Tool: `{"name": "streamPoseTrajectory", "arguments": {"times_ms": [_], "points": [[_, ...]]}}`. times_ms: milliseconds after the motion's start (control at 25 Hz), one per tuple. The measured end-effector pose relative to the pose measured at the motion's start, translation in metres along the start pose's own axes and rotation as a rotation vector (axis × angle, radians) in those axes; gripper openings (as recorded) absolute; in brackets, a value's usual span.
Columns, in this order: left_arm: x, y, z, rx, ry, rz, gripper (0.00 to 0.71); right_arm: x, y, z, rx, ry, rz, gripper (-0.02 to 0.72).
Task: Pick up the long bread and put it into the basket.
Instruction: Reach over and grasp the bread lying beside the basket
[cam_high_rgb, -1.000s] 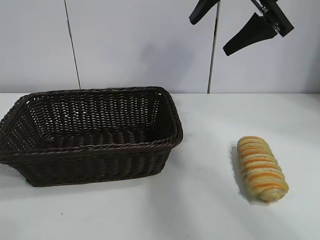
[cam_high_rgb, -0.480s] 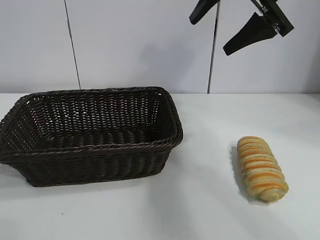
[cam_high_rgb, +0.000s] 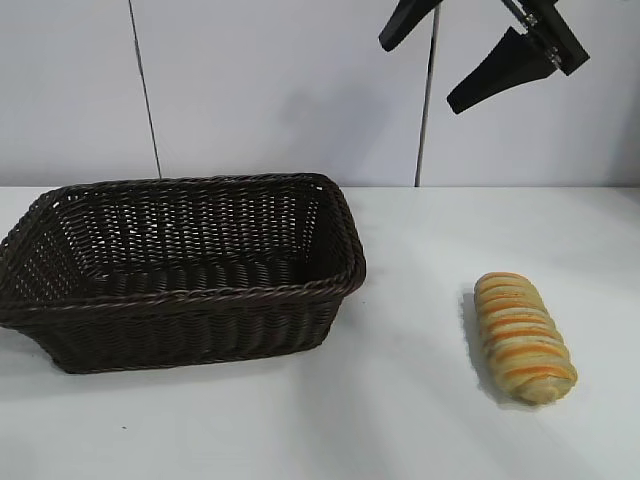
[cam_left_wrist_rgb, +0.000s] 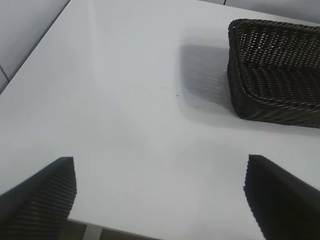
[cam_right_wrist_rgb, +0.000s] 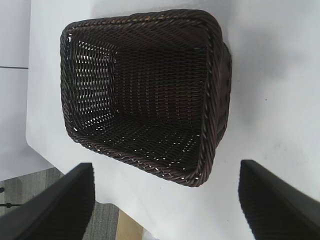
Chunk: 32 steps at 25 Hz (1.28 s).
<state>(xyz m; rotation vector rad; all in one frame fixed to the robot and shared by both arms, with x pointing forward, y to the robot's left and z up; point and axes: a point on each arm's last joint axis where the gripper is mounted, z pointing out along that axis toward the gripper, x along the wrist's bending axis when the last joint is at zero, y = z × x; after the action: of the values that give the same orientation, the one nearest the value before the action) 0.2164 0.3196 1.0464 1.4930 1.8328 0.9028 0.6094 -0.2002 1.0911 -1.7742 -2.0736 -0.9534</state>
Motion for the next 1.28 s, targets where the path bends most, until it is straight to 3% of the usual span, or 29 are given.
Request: {"name": "streamPoseTrajectory", "arguments": {"times_ms": [520, 640, 840, 920, 1080, 1280], "points": [[0.002, 0.001, 0.000, -0.007, 0.029, -0.018, 0.654, 0.001, -0.002, -0.002, 0.022, -0.005, -0.009, 0.545], [0.003, 0.001, 0.000, -0.007, 0.030, -0.017, 0.654, 0.004, -0.003, -0.017, -0.003, -0.090, -0.059, 0.545], [0.003, 0.001, 0.000, -0.007, 0.031, -0.016, 0.654, 0.015, -0.015, -0.071, -0.094, -0.346, -0.132, 0.545], [0.003, 0.001, 0.000, -0.007, 0.031, -0.016, 0.654, 0.018, -0.022, -0.087, -0.128, -0.420, -0.129, 0.545], [0.003, 0.001, 0.000, -0.007, 0.031, -0.016, 0.654, 0.017, -0.033, -0.094, -0.131, -0.467, -0.118, 0.545], [0.003, 0.001, 0.000, -0.007, 0.031, -0.016, 0.654, -0.015, -0.056, -0.061, 0.035, -0.534, -0.062, 0.545]]}}
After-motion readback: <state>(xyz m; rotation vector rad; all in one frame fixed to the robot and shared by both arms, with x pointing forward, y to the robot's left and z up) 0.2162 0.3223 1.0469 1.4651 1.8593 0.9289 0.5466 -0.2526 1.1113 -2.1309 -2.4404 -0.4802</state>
